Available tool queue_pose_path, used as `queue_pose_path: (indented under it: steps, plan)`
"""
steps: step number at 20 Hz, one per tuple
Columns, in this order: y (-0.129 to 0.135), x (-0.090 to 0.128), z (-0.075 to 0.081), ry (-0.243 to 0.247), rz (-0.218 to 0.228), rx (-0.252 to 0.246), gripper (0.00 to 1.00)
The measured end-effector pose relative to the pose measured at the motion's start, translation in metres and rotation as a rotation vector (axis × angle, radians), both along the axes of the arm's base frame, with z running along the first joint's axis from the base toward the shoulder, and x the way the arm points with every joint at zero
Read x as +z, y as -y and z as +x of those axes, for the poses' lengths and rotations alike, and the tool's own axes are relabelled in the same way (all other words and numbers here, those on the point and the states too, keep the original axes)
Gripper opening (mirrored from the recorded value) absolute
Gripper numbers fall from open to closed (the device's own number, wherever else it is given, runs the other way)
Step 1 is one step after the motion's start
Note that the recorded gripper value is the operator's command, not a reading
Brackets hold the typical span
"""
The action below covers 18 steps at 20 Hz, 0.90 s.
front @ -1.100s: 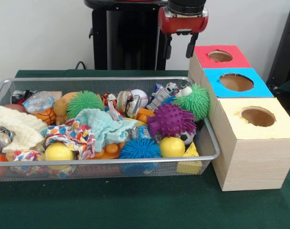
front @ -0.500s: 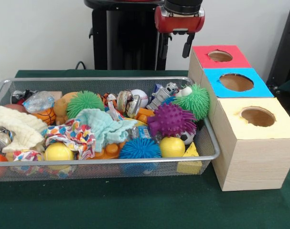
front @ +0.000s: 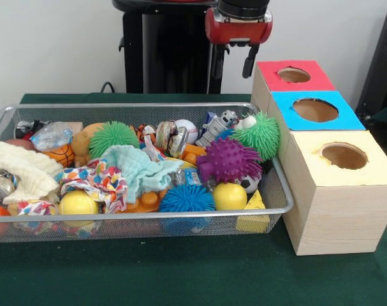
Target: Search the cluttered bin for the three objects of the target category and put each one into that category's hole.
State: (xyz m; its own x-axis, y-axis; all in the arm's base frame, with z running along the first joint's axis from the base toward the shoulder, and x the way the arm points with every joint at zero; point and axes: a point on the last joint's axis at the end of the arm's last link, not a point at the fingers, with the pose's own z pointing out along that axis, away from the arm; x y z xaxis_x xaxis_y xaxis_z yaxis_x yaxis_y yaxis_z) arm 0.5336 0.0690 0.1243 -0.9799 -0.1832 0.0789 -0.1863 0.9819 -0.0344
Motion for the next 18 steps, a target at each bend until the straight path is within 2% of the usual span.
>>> queue_pose_path:
  steps: [6,11,16,18]
  plan:
    - [0.008,0.000,0.001,0.000,-0.001,-0.017,1.00]
    - [0.048,-0.005,0.003,-0.009,0.004,-0.091,1.00]
    - [0.108,-0.021,0.003,-0.034,0.015,-0.205,1.00]
    - [0.124,-0.027,0.002,-0.040,0.018,-0.234,1.00]
